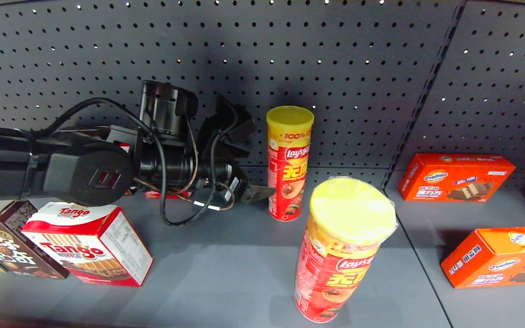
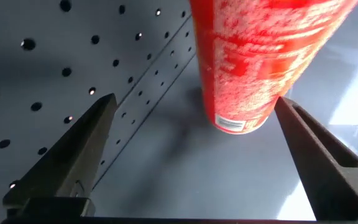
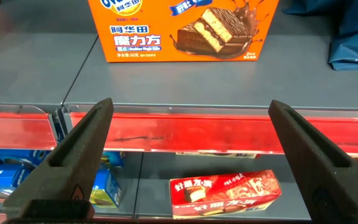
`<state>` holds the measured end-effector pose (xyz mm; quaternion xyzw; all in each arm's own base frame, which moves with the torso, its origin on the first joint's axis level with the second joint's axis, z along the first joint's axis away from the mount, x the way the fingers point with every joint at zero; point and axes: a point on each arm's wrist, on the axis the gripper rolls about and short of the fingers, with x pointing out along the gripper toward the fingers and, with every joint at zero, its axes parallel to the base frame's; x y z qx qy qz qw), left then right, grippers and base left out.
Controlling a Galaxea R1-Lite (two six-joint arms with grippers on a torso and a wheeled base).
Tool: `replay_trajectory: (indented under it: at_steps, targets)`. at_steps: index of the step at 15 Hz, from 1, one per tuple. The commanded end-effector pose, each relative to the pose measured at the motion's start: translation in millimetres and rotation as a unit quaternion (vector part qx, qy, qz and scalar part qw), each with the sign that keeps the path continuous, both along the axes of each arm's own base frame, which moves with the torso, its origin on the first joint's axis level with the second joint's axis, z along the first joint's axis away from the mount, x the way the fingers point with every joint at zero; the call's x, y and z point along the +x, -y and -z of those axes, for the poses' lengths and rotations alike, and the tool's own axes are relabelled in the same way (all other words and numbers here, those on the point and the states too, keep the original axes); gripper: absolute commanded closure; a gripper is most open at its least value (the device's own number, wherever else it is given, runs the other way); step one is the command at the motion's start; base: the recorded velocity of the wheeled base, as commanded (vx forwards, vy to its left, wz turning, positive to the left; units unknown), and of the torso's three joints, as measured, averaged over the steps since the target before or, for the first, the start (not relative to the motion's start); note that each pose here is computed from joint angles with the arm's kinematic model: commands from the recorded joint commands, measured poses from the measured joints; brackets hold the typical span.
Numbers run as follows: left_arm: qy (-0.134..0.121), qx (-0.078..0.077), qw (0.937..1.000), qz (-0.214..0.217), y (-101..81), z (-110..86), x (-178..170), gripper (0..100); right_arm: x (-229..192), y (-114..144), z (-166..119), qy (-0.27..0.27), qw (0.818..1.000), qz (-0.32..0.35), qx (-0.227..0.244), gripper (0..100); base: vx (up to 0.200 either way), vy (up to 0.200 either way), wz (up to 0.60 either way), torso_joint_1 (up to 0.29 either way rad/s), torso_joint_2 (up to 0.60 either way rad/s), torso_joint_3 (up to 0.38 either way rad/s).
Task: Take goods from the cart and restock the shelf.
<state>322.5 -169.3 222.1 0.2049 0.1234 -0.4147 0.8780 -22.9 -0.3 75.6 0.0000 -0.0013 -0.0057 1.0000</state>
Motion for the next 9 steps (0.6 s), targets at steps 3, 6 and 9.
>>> replay_trajectory:
  at_steps: [3,6,9]
  targets:
    - [0.001,0.0,0.9999,-0.011,-6.3,0.8,3.7,0,0.1,0.0,-0.1,-0.001,1.0,0.0,0.0,0,0.0,0.0,0.0,0.0,0.0,0.0]
    - [0.0,-0.001,0.9999,-0.013,-7.8,1.2,4.4,0,0.1,0.0,-0.1,-0.001,1.0,0.0,0.0,0,0.0,0.0,0.0,0.0,0.0,0.0]
    - [0.006,-0.008,0.9997,-0.023,-12.2,0.2,8.3,0,0.1,0.0,-0.1,-0.001,1.0,0.0,0.0,0,0.0,0.0,0.0,0.0,0.0,0.0]
